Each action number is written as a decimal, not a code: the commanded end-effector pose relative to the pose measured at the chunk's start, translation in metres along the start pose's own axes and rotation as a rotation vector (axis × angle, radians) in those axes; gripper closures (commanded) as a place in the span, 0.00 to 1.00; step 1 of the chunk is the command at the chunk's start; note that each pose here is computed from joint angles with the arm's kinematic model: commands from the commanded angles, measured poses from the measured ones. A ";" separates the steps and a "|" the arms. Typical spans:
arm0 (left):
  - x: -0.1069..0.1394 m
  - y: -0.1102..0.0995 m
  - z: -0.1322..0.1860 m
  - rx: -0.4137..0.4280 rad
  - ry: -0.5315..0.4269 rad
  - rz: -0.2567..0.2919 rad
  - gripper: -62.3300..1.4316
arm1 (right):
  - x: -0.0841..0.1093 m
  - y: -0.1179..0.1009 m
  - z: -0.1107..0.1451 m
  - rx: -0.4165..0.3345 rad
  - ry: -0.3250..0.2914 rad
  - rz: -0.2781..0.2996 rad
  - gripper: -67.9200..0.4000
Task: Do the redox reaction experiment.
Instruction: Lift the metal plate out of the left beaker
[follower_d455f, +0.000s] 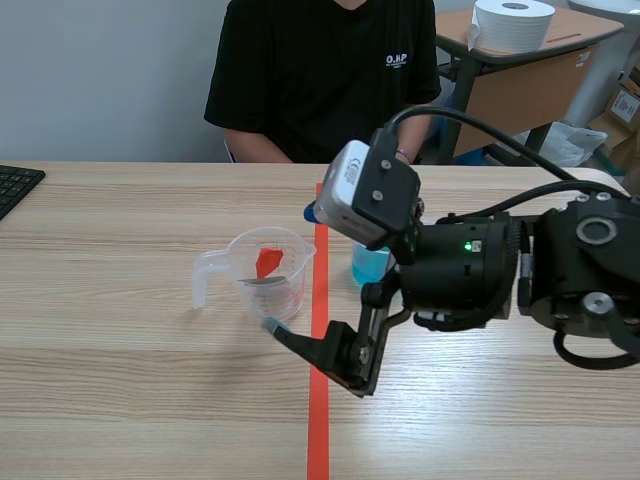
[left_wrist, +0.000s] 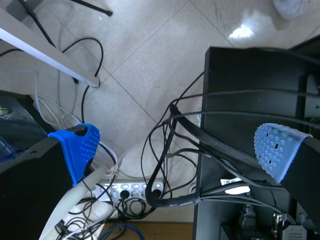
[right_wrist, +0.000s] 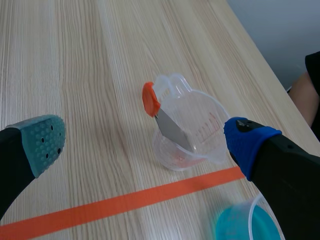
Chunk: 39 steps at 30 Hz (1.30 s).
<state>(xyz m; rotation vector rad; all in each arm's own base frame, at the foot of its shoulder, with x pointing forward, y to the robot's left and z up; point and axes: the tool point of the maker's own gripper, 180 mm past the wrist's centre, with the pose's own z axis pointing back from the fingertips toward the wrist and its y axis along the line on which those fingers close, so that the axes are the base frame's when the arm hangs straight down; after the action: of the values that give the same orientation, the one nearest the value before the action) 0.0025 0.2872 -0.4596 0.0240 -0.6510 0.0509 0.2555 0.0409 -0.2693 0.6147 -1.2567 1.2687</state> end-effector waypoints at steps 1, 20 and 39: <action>-0.002 -0.007 0.000 -0.014 -0.004 0.006 0.00 | 0.011 -0.008 -0.004 -0.014 -0.035 0.020 0.00; -0.022 -0.008 -0.008 0.004 0.042 0.033 0.00 | 0.008 -0.018 -0.024 0.009 -0.017 0.112 0.31; -0.022 -0.008 -0.008 0.004 0.041 0.033 0.00 | 0.014 -0.032 -0.025 -0.007 -0.011 0.165 0.73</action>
<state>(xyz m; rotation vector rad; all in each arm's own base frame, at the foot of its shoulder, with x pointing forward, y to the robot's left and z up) -0.0121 0.2802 -0.4819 0.0205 -0.5932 0.0817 0.2821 0.0599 -0.2681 0.5352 -1.2985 1.4056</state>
